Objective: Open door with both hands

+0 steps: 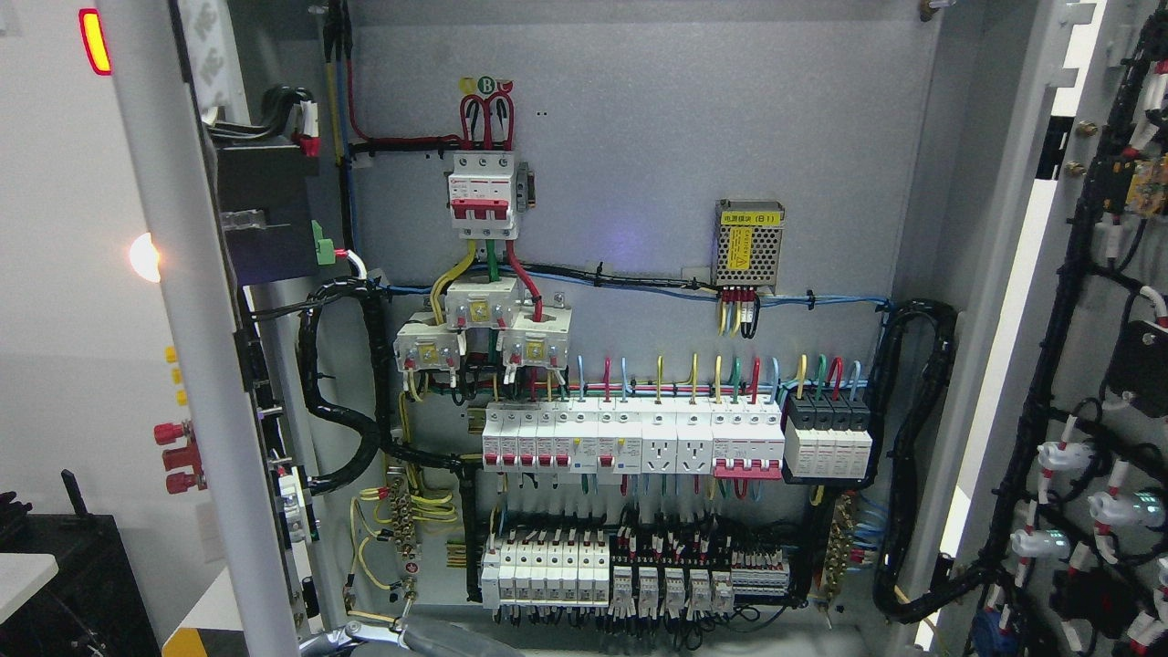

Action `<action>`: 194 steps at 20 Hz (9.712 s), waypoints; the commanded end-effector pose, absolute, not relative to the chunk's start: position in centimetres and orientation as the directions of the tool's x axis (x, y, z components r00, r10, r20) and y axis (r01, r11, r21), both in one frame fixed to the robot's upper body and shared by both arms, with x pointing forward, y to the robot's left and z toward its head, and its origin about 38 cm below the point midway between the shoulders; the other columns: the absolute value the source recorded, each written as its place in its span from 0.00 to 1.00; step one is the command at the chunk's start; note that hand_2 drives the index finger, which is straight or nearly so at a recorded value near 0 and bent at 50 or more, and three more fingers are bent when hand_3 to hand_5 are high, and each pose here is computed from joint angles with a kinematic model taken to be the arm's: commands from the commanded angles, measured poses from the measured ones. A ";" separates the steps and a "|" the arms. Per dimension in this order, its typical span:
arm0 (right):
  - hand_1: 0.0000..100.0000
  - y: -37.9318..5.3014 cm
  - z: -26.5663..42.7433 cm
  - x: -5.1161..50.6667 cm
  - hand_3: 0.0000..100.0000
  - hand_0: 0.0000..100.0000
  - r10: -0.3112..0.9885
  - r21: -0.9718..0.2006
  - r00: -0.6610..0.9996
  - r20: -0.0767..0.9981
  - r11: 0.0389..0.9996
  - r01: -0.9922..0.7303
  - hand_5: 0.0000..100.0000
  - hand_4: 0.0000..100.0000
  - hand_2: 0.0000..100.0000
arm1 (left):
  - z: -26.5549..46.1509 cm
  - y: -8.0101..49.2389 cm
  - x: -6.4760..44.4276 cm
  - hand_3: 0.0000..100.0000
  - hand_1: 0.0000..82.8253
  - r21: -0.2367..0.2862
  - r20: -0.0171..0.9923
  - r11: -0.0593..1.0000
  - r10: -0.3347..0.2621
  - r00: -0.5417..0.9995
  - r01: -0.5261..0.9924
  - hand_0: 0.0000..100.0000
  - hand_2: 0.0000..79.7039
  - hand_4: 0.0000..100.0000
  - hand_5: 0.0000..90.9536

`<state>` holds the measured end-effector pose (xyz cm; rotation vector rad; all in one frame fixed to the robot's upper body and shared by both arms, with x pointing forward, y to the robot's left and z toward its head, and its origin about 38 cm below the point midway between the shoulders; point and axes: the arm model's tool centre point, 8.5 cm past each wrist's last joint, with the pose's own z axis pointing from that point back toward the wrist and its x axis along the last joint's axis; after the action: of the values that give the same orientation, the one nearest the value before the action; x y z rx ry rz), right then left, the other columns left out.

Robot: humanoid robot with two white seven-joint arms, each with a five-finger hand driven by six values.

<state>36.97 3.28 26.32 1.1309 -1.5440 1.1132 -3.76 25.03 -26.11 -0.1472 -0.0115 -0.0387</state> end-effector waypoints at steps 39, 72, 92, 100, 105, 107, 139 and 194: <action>0.00 8.3 27.5 34.2 0.31 0.60 -0.161 -0.197 -0.215 0.963 0.122 -0.973 0.23 0.22 0.10 | -26.2 23.4 -3.7 0.00 0.47 -0.172 0.016 0.984 -0.035 0.999 0.037 0.12 0.00 0.00 0.00; 0.00 10.3 27.9 32.9 0.30 0.61 -0.163 -0.212 -0.230 0.960 0.117 -0.970 0.21 0.20 0.08 | -26.2 23.4 -3.8 0.00 0.47 -0.172 0.015 0.984 -0.035 0.999 0.037 0.12 0.00 0.00 0.00; 0.00 9.9 28.2 33.4 0.28 0.61 -0.167 -0.218 -0.241 0.956 0.145 -0.965 0.19 0.19 0.06 | -26.2 23.4 -3.7 0.00 0.47 -0.171 0.016 0.984 -0.035 0.999 0.037 0.12 0.00 0.00 0.00; 0.00 9.2 28.0 34.6 0.28 0.62 -0.169 -0.187 -0.231 0.958 0.239 -0.953 0.19 0.19 0.06 | -26.2 23.4 -3.8 0.00 0.47 -0.172 0.015 0.984 -0.035 0.999 0.037 0.12 0.00 0.00 0.00; 0.00 8.4 27.3 35.2 0.28 0.62 -0.176 -0.152 -0.211 0.961 0.299 -0.942 0.19 0.19 0.06 | -26.2 23.4 -3.6 0.00 0.47 -0.171 0.018 0.984 -0.035 0.999 0.038 0.12 0.00 0.00 0.00; 0.00 8.0 27.1 35.6 0.28 0.64 -0.180 -0.131 -0.202 0.963 0.342 -0.930 0.19 0.19 0.06 | -26.2 23.4 -3.8 0.00 0.47 -0.172 0.015 0.984 -0.035 0.999 0.037 0.12 0.00 0.00 0.00; 0.00 -4.4 19.2 32.0 0.00 0.45 -0.063 -0.261 -0.452 0.890 0.743 -0.616 0.00 0.00 0.00 | -26.2 23.3 -3.7 0.00 0.47 -0.172 0.016 0.984 -0.036 0.999 0.039 0.12 0.00 0.00 0.00; 0.00 -28.6 17.8 22.8 0.01 0.47 0.253 -0.379 -0.603 0.757 0.921 -0.090 0.00 0.00 0.00 | -3.1 20.2 12.2 0.00 0.47 -0.014 0.995 0.725 -0.058 0.081 0.689 0.12 0.00 0.00 0.00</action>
<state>23.39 -25.53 16.93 -0.0340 -2.1596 0.4860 8.86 20.99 -10.28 -0.4707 -1.1795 -0.5493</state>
